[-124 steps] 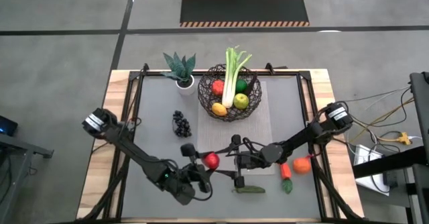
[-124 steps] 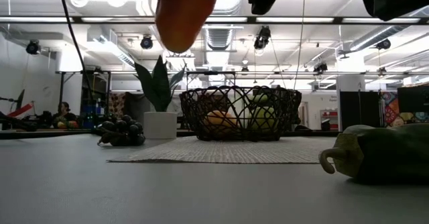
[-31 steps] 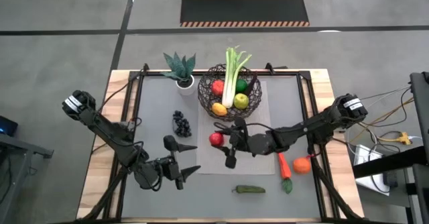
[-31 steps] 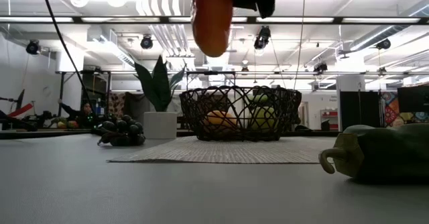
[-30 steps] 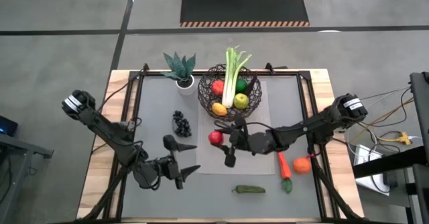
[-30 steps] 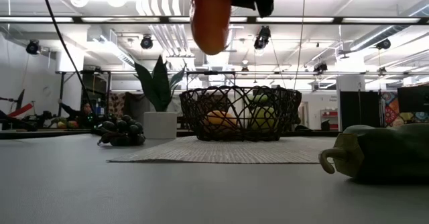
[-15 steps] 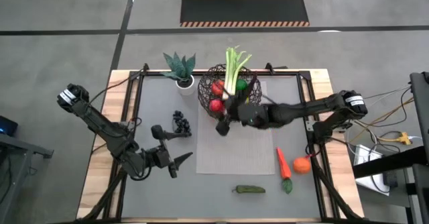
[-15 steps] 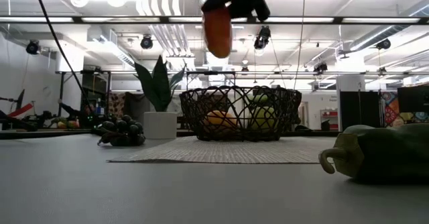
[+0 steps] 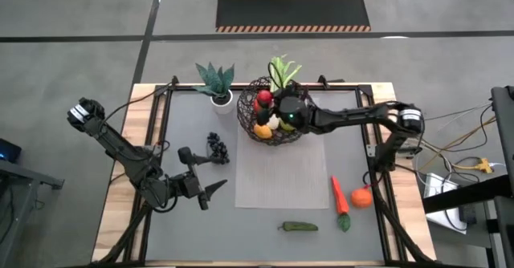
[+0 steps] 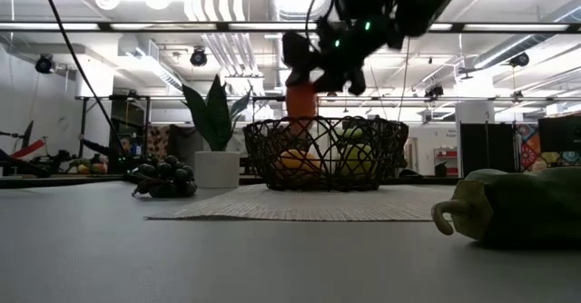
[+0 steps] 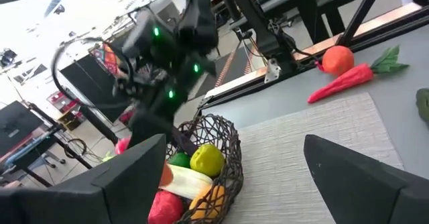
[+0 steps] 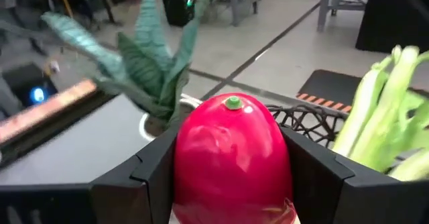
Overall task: Build produce basket
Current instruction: Put the red mango into the black wire basket, then put the green chili pepper into the black wire basket
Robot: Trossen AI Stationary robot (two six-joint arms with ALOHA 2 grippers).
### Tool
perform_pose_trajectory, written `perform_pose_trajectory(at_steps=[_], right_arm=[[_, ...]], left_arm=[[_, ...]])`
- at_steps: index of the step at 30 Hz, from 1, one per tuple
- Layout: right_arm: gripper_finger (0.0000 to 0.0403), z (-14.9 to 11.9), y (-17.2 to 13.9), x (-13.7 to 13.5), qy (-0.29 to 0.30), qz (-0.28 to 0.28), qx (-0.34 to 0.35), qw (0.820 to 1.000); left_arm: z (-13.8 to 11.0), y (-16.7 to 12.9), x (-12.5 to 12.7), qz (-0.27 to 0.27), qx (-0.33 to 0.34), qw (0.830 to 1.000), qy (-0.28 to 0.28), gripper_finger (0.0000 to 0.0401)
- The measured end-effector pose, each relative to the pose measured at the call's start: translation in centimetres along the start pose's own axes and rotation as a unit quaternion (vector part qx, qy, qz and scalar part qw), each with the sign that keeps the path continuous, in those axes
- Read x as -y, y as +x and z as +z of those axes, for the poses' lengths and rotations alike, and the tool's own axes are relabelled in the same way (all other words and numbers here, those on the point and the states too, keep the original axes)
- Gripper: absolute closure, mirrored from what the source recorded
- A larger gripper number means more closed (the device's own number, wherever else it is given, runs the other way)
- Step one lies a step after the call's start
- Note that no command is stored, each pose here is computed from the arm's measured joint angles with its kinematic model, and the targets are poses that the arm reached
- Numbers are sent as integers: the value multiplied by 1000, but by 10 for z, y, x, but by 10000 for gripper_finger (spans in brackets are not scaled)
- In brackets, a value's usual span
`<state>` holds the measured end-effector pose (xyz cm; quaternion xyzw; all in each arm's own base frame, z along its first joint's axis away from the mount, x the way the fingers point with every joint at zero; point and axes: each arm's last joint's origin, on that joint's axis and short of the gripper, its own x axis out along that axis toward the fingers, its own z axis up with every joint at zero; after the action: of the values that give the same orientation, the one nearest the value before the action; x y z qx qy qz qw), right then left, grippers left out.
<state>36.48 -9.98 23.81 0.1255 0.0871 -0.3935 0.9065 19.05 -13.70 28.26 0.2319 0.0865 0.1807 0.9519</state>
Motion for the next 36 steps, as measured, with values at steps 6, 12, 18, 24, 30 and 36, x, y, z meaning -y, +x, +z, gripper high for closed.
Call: perform_pose_trajectory(at_steps=[6,12,18,24,30,36], right_arm=[[195,-27,25,2,31,5,28,999],[195,-47,43,-5,41,2,10,999],[160,-55,55,-12,36,-1,3,999],[101,-57,55,-12,32,-5,-9,999],[95,-48,50,-12,33,0,-10,999],[94,-27,36,-12,34,10,-11,999]], left_arm=[[0,0,0,0,0,1000,15,65],[0,0,0,0,0,1000,15,65],[0,0,0,0,0,1000,15,65],[0,0,0,0,0,1000,15,65],[0,0,0,0,0,1000,14,65],[0,0,0,0,0,1000,13,65]])
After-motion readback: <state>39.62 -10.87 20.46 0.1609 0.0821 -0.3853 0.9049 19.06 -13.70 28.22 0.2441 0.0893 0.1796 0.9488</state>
